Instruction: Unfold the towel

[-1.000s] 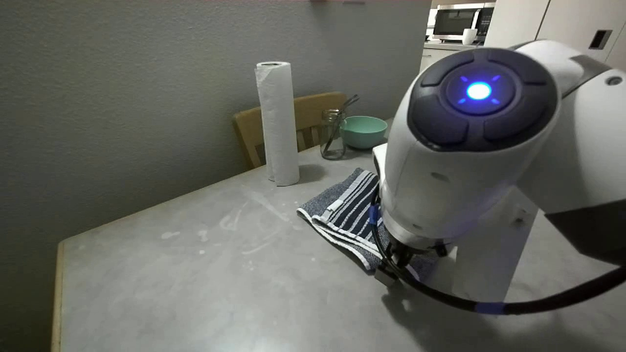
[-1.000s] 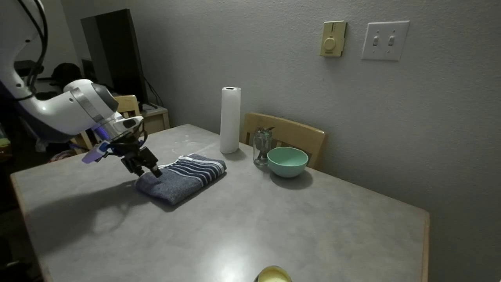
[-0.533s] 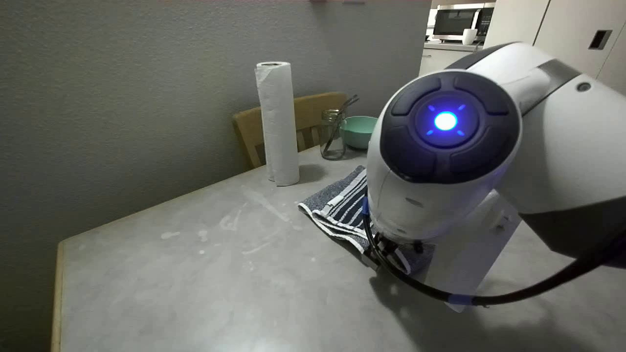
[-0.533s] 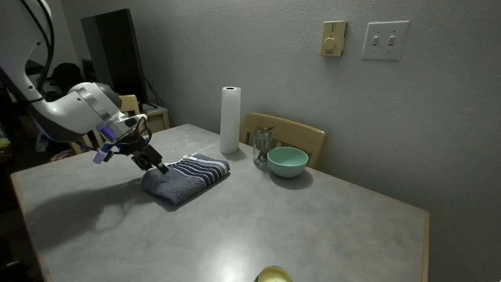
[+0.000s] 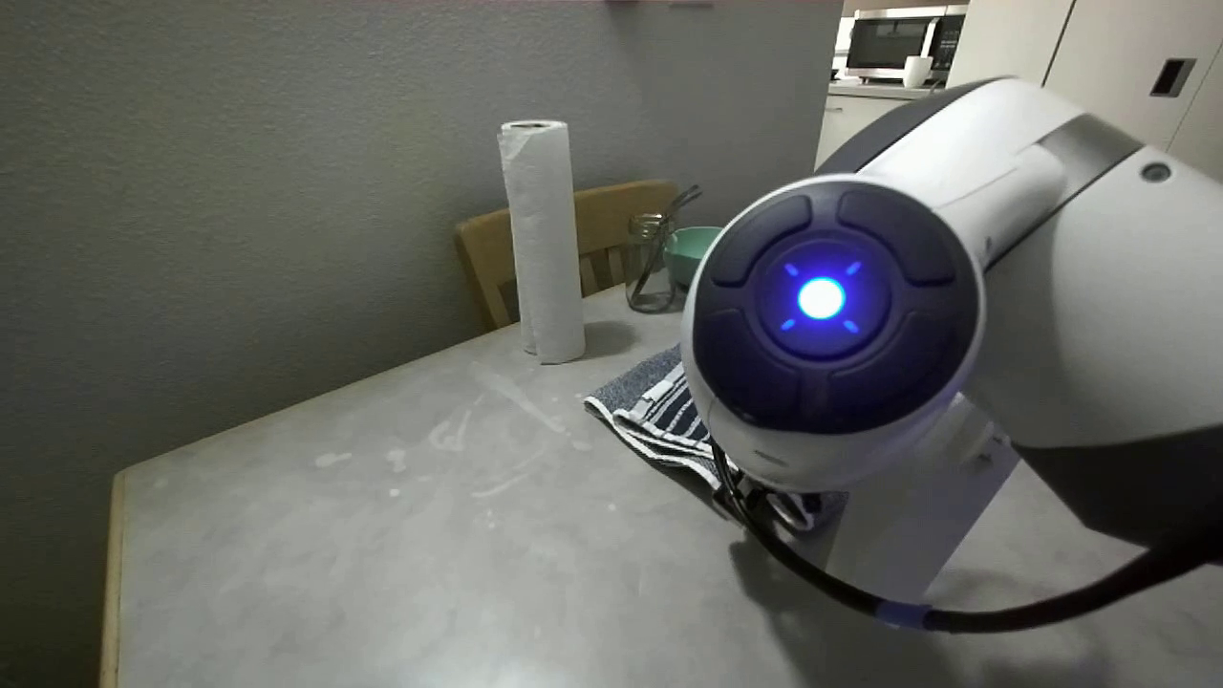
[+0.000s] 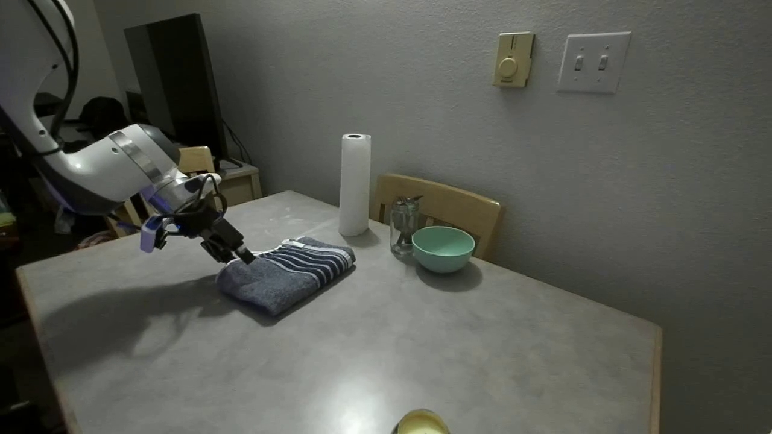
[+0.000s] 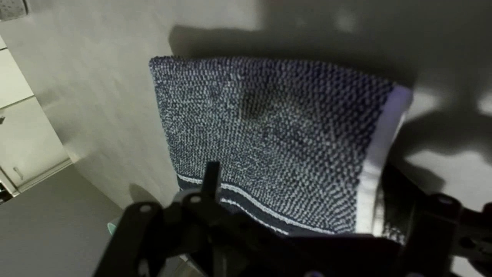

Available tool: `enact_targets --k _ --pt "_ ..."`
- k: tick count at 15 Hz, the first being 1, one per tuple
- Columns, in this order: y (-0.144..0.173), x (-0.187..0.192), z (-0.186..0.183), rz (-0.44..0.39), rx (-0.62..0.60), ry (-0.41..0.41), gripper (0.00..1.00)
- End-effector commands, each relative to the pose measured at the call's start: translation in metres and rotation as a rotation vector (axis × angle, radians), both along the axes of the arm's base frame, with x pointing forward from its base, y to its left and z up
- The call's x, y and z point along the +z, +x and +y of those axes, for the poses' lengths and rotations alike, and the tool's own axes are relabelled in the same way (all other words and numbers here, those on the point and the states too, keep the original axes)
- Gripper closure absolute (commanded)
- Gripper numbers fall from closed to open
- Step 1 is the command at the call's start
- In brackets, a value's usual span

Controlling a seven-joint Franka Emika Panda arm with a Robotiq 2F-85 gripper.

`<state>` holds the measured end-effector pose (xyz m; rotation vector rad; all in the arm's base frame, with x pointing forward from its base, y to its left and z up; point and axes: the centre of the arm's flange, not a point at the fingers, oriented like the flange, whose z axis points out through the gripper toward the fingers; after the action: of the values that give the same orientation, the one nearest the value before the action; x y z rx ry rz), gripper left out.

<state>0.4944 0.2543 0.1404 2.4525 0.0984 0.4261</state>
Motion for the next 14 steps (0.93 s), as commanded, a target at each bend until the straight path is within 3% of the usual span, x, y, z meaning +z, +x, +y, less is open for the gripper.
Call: enact_targets --k 1,14 --pt "-0.003 0.008 0.005 -0.023 0.004 -0.076 0.00" --pt "-0.018 0.016 0.005 -0.014 -0.009 -0.200 0.00"
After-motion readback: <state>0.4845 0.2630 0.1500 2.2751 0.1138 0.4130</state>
